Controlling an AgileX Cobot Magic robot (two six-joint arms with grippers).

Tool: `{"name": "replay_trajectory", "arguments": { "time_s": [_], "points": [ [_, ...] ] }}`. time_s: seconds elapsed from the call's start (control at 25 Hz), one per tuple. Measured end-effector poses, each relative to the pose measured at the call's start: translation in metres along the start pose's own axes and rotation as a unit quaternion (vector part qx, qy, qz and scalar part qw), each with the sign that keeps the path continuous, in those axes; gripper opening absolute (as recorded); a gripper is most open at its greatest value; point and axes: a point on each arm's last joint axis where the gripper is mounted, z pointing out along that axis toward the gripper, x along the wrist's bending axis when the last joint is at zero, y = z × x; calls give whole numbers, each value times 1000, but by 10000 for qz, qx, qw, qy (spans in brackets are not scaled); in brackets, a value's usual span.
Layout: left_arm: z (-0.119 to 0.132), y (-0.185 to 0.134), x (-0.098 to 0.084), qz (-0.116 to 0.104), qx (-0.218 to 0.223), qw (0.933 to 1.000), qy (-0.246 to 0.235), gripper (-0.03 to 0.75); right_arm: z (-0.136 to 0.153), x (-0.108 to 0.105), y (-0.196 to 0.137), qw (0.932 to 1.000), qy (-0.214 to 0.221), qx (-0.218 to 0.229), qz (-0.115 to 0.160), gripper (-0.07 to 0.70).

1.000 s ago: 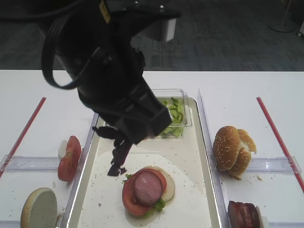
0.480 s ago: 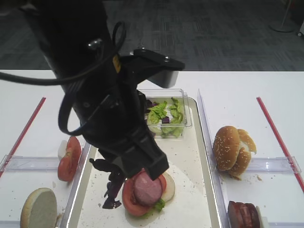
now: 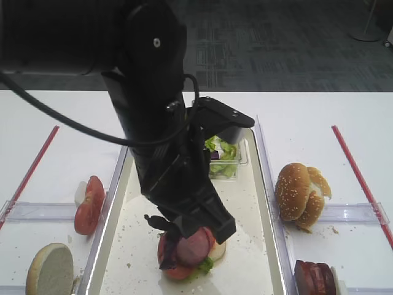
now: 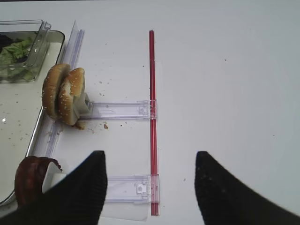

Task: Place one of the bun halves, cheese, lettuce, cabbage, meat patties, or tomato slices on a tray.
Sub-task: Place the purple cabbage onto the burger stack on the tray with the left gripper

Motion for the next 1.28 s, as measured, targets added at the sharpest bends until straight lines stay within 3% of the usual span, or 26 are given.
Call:
{"name": "replay_trajectory", "arguments": {
  "time_s": [0.2,0.64,0.88,1.28],
  "points": [
    [10,12,4,6,-83,10000,35,22,0,0,0,10000,0,0,0,445],
    [34,20,37,-259,121,9993,261,22,0,0,0,10000,0,0,0,445],
    [38,22,32,-211,102,9997,-19,22,0,0,0,10000,0,0,0,445],
    [38,24,31,-147,-39,9999,-81,22,0,0,0,10000,0,0,0,445]
  ]
}}
